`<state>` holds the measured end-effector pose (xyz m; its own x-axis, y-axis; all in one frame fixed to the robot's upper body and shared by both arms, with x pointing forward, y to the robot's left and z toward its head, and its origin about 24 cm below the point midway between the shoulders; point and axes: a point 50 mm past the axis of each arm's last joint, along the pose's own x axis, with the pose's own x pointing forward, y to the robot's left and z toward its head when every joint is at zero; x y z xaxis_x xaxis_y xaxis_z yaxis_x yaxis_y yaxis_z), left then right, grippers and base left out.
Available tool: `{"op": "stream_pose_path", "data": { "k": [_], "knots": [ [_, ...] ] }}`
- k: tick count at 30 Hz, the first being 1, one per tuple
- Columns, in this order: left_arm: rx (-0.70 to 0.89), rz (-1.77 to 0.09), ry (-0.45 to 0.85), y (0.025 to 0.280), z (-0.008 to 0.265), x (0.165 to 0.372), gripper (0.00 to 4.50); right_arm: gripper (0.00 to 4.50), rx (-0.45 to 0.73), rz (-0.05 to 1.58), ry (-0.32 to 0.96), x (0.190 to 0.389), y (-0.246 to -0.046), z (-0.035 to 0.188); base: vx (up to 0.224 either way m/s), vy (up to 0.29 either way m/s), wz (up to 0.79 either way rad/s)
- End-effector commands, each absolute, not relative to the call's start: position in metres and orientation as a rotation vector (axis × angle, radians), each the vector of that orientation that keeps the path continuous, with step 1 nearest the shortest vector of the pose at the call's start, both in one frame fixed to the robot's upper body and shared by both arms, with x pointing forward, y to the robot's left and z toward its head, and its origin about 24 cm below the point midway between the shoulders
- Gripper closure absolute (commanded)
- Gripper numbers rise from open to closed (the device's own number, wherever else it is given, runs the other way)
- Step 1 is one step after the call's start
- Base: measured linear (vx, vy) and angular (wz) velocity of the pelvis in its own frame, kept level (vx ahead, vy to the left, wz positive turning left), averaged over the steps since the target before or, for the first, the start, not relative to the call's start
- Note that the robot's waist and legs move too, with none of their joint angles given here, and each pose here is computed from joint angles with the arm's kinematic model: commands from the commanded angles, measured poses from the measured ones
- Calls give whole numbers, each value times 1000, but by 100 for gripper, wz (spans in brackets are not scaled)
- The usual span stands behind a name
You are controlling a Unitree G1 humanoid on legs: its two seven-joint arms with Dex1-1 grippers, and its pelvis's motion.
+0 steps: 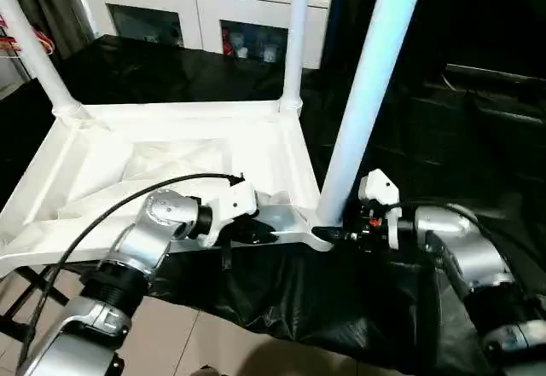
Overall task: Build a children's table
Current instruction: Rotate leg to tighten
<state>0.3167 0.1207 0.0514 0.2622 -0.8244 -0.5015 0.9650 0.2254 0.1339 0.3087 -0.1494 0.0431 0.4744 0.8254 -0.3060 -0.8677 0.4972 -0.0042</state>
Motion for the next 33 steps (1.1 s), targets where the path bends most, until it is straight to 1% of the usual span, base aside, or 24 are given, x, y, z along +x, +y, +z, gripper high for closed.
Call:
{"op": "stream_pose_path", "data": {
  "k": [1, 3, 4, 5, 6, 8, 9, 10, 12, 14, 16, 17, 18, 19, 20, 22, 23, 24, 25, 27, 28, 29, 31, 33],
  "knots": [
    [464, -1164, 245, 106, 70, 332, 450, 181, -179, 1089, 347, 299, -128, 24, 0, 0, 0],
    [451, -1102, 236, 94, 71, 337, 450, 182, -158, 956, 339, 305, -115, 18, 0, 0, 0],
    [435, -1054, 228, 84, 73, 341, 450, 182, -135, 845, 335, 311, -105, 15, 0, 0, 0],
    [435, -1054, 228, 84, 73, 341, 450, 182, -135, 845, 335, 311, -105, 15, 0, 0, 0],
    [427, -1027, 220, 75, 74, 343, 450, 182, -113, 752, 328, 317, -97, 15, 0, 0, 0],
    [420, -1006, 213, 67, 75, 344, 450, 182, -92, 681, 320, 322, -89, 16, 0, 0, 0],
    [419, -1004, 212, 66, 75, 344, 450, 182, -90, 674, 318, 322, -88, 17, 0, 0, 0],
    [418, -1001, 201, 56, 76, 344, 450, 182, -45, 631, 297, 327, -76, 22, 0, 0, 0],
    [423, -1016, 193, 51, 76, 342, 450, 182, -15, 626, 282, 329, -69, 25, 0, 0, 0],
    [432, -1039, 180, 48, 76, 340, 450, 182, -33, 627, 248, 331, -64, 30, 0, 0, 0],
    [446, -1055, 169, 48, 75, 339, 450, 182, -22, 672, 196, 330, -59, 36, 0, 0, 0],
    [449, -1058, 166, 49, 75, 339, 450, 127, -21, 676, 190, 329, -59, 37, 0, 0, 0],
    [450, -1070, 163, 51, 75, 338, 450, 127, -19, 694, 174, 328, -60, 39, 0, 0, 0],
    [450, -1077, 162, 52, 75, 337, 450, 113, -23, 710, 162, 328, -62, 40, 0, 0, 0],
    [450, -1082, 160, 54, 75, 337, 450, 110, -29, 717, 159, 327, -65, 41, 0, 0, 0],
    [451, -1092, 159, 60, 74, 335, 450, 102, -43, 733, 151, 327, -74, 42, 0, 0, 0],
    [453, -1105, 163, 66, 72, 334, 450, 73, -58, 744, 146, 327, -85, 44, 0, 0, 0],
    [453, -1105, 163, 66, 72, 334, 450, 73, -58, 744, 146, 327, -86, 45, 0, 0, 0],
    [450, -1117, 172, 74, 71, 332, 450, 68, -72, 760, 138, 328, -100, 48, 0, 0, 0],
    [453, -1128, 171, 77, 71, 331, 450, 47, -83, 762, 136, 329, -107, 50, 0, 0, 0],
    [452, -1169, 167, 82, 70, 328, 450, 32, -119, 791, 140, 329, -121, 53, 0, 0, 0],
    [451, -1185, 165, 83, 70, 327, 450, 23, -137, 809, 142, 328, -125, 54, 0, 0, 0],
    [431, -1216, 161, 85, 71, 325, 450, 19, -184, 846, 149, 326, -131, 54, 0, 0, 0],
    [424, -1269, 165, 90, 73, 321, 450, 19, -202, 950, 179, 320, -140, 55, 0, 0, 0]
  ]
}}
